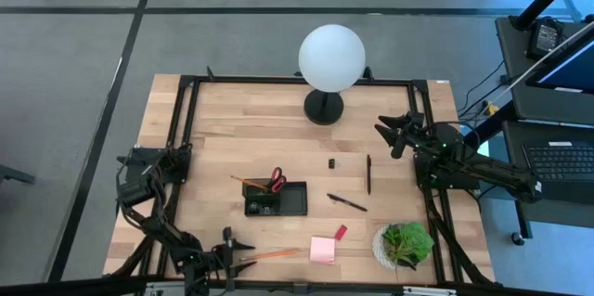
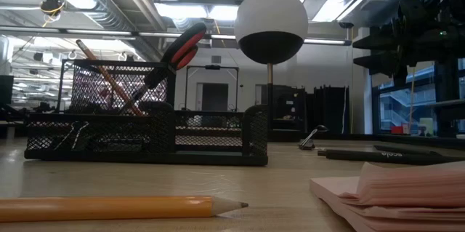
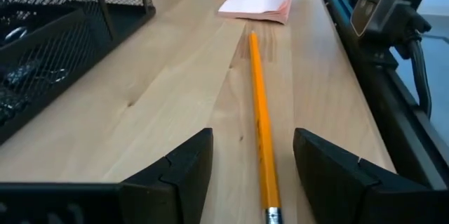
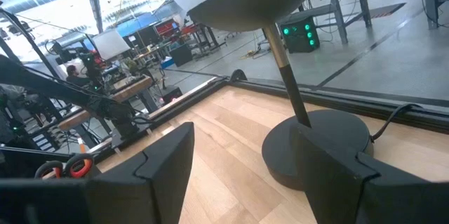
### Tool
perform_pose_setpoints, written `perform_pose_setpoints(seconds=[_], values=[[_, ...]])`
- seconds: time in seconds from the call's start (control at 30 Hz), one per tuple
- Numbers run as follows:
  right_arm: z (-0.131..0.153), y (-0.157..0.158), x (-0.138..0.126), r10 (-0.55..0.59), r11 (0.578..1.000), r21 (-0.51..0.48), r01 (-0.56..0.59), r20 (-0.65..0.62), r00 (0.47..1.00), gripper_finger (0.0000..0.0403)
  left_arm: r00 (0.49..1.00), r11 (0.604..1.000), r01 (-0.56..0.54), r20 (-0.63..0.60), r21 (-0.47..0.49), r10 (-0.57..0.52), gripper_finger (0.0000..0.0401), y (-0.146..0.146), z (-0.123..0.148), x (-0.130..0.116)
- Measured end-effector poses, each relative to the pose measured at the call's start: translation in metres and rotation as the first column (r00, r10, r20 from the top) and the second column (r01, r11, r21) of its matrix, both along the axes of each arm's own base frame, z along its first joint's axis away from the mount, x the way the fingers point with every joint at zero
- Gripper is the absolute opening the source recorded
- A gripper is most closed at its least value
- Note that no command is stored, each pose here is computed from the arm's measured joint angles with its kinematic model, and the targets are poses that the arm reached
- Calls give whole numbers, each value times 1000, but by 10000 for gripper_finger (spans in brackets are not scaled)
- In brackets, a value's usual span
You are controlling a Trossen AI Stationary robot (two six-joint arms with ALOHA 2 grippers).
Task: Pick and place office supplies into organizer
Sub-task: Put the orange pencil into the black desk organizer
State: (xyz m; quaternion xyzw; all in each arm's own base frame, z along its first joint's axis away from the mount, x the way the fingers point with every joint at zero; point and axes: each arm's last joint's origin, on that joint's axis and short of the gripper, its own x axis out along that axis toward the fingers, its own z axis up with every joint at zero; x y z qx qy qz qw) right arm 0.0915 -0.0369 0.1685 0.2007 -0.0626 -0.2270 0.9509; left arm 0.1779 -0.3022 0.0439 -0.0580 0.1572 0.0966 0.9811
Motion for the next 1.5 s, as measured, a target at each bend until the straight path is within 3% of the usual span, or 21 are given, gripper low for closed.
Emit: perform_pose_setpoints(seconds=[0.5,1.5], values=[[0,0,0,0,1000,0,0,0,1000,236,996,995,87,-4,45,-87,192,-6,2,3],[0,0,0,0,1000,-7,0,-3,1000,236,996,996,88,-7,32,-88,192,-6,2,3]])
